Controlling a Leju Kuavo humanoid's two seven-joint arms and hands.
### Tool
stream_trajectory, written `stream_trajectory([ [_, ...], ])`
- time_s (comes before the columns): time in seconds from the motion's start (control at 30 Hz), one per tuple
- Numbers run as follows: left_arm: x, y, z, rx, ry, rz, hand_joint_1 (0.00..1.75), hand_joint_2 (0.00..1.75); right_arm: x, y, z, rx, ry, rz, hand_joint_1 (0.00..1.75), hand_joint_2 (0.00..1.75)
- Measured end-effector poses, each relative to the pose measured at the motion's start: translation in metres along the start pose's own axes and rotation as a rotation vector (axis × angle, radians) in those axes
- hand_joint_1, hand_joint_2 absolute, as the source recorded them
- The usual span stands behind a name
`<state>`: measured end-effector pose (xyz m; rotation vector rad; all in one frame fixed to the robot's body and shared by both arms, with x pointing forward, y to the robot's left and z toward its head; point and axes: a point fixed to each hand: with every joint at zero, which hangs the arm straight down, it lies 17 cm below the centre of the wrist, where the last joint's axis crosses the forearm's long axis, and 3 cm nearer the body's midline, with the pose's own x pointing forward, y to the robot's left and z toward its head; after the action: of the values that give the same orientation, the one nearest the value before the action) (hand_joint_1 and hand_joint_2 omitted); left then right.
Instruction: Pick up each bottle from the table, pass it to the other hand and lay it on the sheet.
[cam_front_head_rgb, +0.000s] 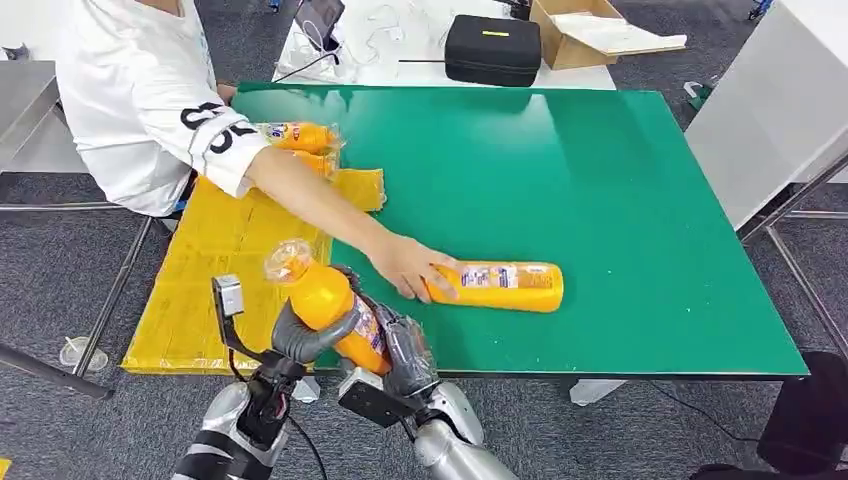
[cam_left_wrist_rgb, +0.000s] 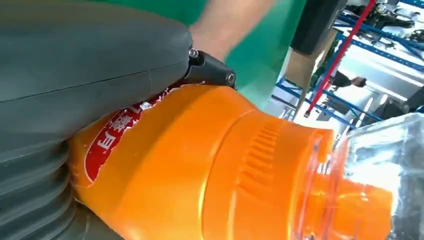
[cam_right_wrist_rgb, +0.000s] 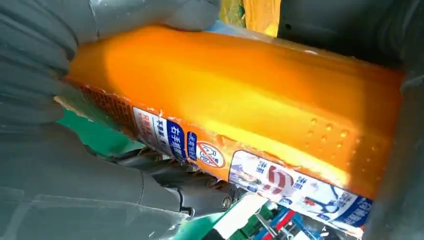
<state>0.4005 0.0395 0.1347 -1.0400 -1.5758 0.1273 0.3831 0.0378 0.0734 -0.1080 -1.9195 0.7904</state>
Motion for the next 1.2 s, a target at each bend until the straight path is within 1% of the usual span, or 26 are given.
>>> stream_trajectory([
  [0.03, 0.001, 0.0, 0.0, -0.001, -0.003, 0.0, 1.75, 1.75, 0.0, -0.001, -0.001, -0.002, 0.0, 0.002, 1.57, 1.75],
  [0.07, 0.002, -0.001, -0.001, -0.003, -0.006, -0.001, 1.75, 1.75, 0.0, -0.001, -0.001, -0.003, -0.001, 0.002, 0.52, 1.75],
  [0.1, 0.003, -0.001, -0.001, -0.004, -0.008, -0.001, 1.75, 1.75, 0.0, -0.001, -0.001, -0.003, -0.002, 0.003, 0.09, 1.75],
  [0.13, 0.004, -0.002, -0.001, -0.005, -0.011, -0.002, 1.75, 1.75, 0.0, -0.002, -0.002, -0.004, -0.001, 0.004, 0.0, 1.75],
  [0.27, 0.007, -0.005, -0.004, -0.013, -0.021, -0.012, 1.75, 1.75, -0.002, -0.006, -0.004, -0.021, 0.011, 0.02, 0.0, 1.75],
  [0.3, 0.009, -0.006, -0.005, -0.015, -0.024, -0.014, 1.75, 1.75, -0.001, -0.009, -0.005, -0.031, 0.011, 0.025, 0.0, 0.0],
  [0.53, 0.02, -0.005, -0.013, -0.004, -0.054, -0.033, 1.75, 1.75, 0.004, -0.034, -0.02, -0.095, 0.01, 0.022, 0.0, 0.0],
  [0.7, 0.04, 0.006, -0.023, 0.056, -0.121, -0.168, 1.75, 1.75, 0.013, -0.071, -0.033, -0.182, -0.013, 0.003, 0.0, 0.0],
  [0.83, 0.073, 0.038, -0.03, 0.195, -0.227, -0.381, 1.75, 1.75, 0.031, -0.107, -0.039, -0.27, -0.064, -0.019, 0.0, 0.0],
  [0.87, 0.086, 0.048, -0.031, 0.237, -0.264, -0.451, 1.75, 1.75, 0.037, -0.118, -0.039, -0.296, -0.081, -0.023, 0.0, 0.0],
  [0.97, 0.106, 0.058, -0.034, 0.272, -0.309, -0.533, 1.75, 1.75, 0.047, -0.137, -0.038, -0.337, -0.113, -0.023, 0.0, 0.0],
  [1.03, 0.119, 0.067, -0.034, 0.328, -0.348, -0.685, 1.75, 1.75, 0.058, -0.154, -0.034, -0.394, -0.152, -0.034, 0.0, 0.0],
  [1.13, 0.15, 0.082, -0.034, 0.424, -0.409, -0.978, 1.75, 1.75, 0.076, -0.188, -0.025, -0.513, -0.215, -0.067, 0.0, 0.0],
  [1.2, 0.167, 0.088, -0.034, 0.46, -0.436, -1.148, 1.75, 1.75, 0.085, -0.205, -0.02, -0.565, -0.241, -0.092, 0.0, 0.0],
])
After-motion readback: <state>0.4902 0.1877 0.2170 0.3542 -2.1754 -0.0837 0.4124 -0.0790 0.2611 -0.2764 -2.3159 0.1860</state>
